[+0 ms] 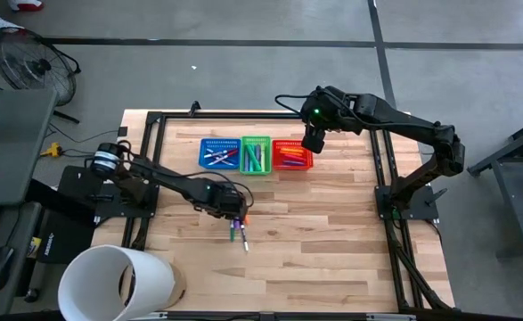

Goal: Pick & Place Markers
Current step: Put the black marker into the blue bin

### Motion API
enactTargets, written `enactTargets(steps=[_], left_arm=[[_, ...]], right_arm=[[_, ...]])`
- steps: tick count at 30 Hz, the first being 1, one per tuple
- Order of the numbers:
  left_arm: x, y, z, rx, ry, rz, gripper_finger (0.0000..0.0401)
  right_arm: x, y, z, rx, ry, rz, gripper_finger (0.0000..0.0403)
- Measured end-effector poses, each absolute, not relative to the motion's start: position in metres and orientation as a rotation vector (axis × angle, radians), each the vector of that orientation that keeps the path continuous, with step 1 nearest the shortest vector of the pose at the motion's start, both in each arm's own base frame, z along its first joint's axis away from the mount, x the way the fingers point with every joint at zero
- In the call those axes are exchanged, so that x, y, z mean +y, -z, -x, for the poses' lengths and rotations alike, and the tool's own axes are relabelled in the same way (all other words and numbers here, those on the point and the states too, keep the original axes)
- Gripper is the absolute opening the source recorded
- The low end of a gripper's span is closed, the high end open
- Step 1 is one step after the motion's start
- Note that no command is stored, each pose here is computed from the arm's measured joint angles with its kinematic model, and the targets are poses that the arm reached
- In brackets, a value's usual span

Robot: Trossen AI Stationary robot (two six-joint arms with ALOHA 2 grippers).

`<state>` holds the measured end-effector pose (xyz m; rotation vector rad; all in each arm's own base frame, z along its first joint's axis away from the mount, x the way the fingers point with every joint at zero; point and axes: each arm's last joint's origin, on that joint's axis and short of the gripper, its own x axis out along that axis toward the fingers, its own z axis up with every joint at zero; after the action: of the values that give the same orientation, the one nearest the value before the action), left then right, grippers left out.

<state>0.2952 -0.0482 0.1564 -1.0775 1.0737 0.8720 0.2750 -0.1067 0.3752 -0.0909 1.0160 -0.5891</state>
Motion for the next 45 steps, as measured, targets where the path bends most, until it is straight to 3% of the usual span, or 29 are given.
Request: enactTargets(steps=[17, 28, 37, 45], left_arm=[[-0.051, -0.157, -0.309, 1.051, -0.821, 1.085, 0.012], [-0.048, -0.175, -0.32, 0.925, -0.837, 0.926, 0.012], [-0.048, -0.203, -0.305, 0.802, -0.853, 0.67, 0.012], [-0.052, -0.231, -0.286, 0.74, -0.831, 0.438, 0.012]], right_arm=[[-0.105, -0.373, -0.273, 1.038, 0.56, 0.051, 0.0183], [-0.085, -0.288, -0.247, 1.213, 0.5, -0.209, 0.0183], [-0.054, -0.265, -0.215, 1.146, 0.602, -0.539, 0.0183], [-0.01, -0.238, -0.214, 1.081, 0.659, -0.832, 0.0183]])
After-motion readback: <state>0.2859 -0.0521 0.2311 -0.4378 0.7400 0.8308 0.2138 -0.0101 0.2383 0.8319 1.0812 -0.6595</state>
